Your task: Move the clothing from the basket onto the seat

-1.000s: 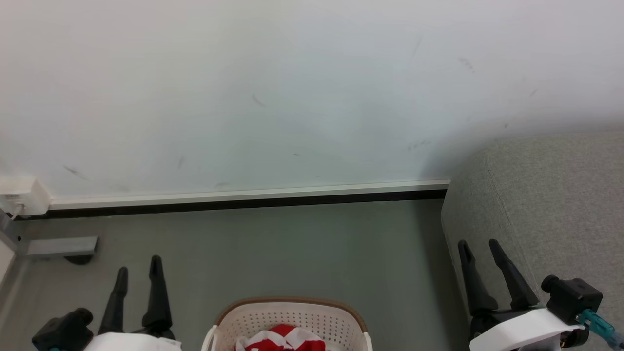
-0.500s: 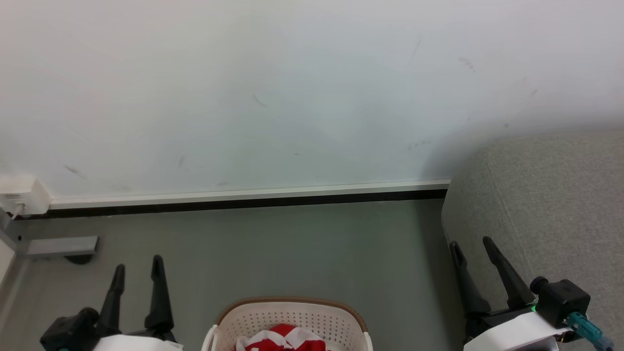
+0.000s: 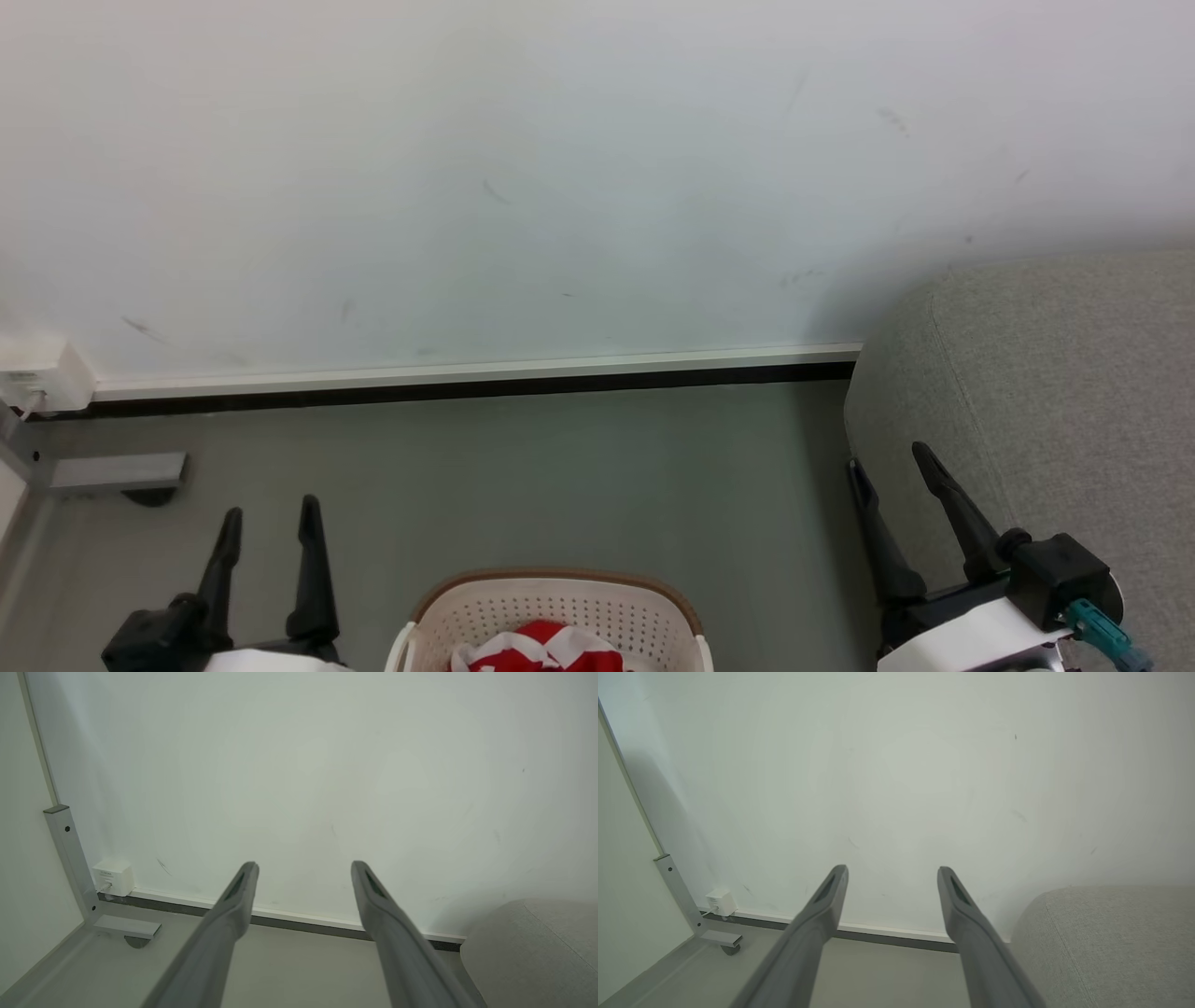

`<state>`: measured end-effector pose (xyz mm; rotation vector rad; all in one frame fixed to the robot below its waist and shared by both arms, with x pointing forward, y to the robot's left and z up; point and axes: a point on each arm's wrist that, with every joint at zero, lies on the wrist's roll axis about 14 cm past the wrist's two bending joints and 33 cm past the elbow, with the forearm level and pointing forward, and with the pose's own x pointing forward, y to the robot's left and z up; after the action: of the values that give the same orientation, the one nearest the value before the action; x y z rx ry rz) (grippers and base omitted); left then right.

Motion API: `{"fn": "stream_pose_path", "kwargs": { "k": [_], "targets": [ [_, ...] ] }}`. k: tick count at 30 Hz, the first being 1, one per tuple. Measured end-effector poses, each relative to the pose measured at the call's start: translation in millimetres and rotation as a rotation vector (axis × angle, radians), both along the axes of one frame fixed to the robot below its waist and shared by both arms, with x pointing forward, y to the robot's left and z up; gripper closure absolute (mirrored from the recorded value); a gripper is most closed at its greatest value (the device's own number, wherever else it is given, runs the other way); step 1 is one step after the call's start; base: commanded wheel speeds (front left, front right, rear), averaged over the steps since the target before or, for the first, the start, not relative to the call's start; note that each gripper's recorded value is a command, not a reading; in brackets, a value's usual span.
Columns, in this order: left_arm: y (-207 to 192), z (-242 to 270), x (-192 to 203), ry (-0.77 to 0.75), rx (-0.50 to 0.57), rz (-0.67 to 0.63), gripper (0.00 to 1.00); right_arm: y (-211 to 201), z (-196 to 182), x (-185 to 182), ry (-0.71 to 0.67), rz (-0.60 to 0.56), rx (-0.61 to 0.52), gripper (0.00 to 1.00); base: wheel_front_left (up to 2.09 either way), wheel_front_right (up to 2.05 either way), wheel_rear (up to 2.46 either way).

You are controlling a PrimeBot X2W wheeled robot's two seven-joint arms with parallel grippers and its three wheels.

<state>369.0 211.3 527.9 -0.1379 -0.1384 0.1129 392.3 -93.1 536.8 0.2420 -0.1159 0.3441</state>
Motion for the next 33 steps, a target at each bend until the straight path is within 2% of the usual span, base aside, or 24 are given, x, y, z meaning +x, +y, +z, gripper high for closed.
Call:
{"fn": "stream_pose_path", "kwargs": {
  "k": [15,33],
  "targets": [
    [-4,1,-1,-0.009,0.117,-0.006,0.00,5,10,0,-0.068,0.009,-0.069,0.00,0.00,0.00,0.00],
    [-4,0,0,-0.008,0.115,-0.008,0.00,2,12,0,-0.072,-0.003,-0.065,0.00,0.00,0.00,0.00]
  ]
}}
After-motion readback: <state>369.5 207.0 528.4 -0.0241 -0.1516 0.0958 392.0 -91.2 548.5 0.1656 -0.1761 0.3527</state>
